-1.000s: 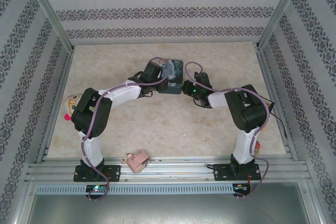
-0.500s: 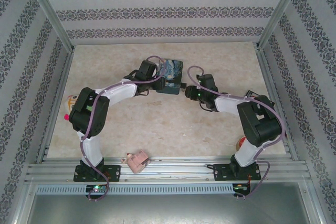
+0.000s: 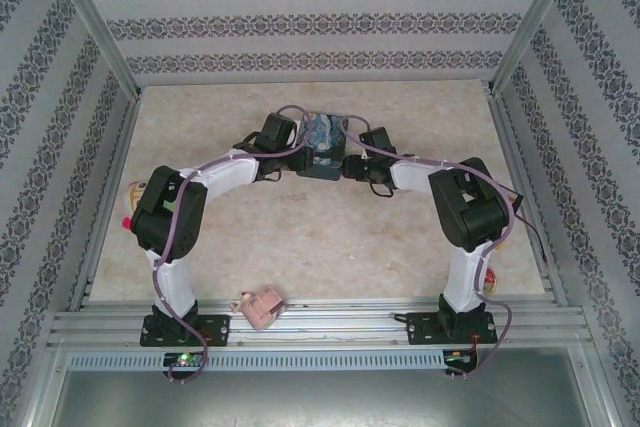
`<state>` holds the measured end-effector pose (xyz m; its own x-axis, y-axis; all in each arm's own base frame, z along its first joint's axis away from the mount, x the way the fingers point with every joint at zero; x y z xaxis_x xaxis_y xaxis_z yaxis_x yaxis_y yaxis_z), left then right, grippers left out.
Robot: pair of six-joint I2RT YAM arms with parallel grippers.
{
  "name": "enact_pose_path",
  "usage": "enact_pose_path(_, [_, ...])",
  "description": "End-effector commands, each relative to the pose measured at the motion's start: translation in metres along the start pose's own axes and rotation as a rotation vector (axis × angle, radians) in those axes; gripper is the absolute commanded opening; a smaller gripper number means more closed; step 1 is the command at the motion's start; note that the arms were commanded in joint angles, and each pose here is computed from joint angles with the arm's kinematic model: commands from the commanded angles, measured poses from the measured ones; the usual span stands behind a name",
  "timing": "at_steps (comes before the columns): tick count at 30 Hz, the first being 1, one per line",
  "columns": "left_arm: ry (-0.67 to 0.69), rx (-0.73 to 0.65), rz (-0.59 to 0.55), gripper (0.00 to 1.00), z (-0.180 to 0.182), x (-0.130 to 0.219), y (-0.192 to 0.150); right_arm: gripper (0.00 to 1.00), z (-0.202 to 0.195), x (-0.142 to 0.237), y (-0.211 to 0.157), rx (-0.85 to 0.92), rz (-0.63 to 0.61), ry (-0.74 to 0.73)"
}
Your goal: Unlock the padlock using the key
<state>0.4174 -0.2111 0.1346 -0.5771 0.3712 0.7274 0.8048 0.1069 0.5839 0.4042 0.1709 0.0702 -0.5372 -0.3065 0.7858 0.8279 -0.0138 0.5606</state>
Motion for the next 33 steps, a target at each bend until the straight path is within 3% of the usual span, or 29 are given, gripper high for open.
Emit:
enact_pose_path(1, [0.095,0.007,0.126,0.48,0.027,-0.006,-0.024,0.51,0.002,-0.011,0.0,0.02,0.028,-0.011])
enact_pose_path(12, [0.092,0.015,0.13,0.47,0.028,-0.007,-0.025,0.44,0.001,-0.032,-0.003,0.021,0.098,-0.029])
enact_pose_path(14, [0.093,0.018,0.129,0.47,0.03,-0.006,-0.024,0.32,0.0,-0.032,-0.004,0.023,0.097,-0.03])
enact_pose_path(16, [0.092,0.02,0.129,0.47,0.03,-0.006,-0.024,0.13,0.0,-0.031,-0.003,0.029,0.086,-0.02])
enact_pose_path(20, [0.096,0.024,0.129,0.47,0.031,-0.006,-0.024,0.0,0.0,-0.028,0.001,0.028,0.068,0.011])
enact_pose_path(28, [0.104,0.029,0.112,0.48,0.032,0.0,-0.02,0.0,-0.002,-0.014,0.01,-0.037,-0.002,0.076])
enact_pose_path(33, [0.109,0.031,0.105,0.48,0.033,0.006,-0.016,0.0,-0.004,0.006,0.013,-0.06,-0.053,0.028])
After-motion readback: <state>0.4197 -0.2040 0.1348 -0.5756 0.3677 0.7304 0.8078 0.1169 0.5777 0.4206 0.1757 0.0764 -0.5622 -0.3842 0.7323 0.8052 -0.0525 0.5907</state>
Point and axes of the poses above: each hand's point on the last joint's axis, 136 mm out from that joint toward the fingers, its own x axis back along the fingers, its own z axis along the line the jaws close on, y = z × x, the point moved 6 cm from there along x, back along the fingers, and after that the axes turned 8 degrees about x, right-handed, at the moved point
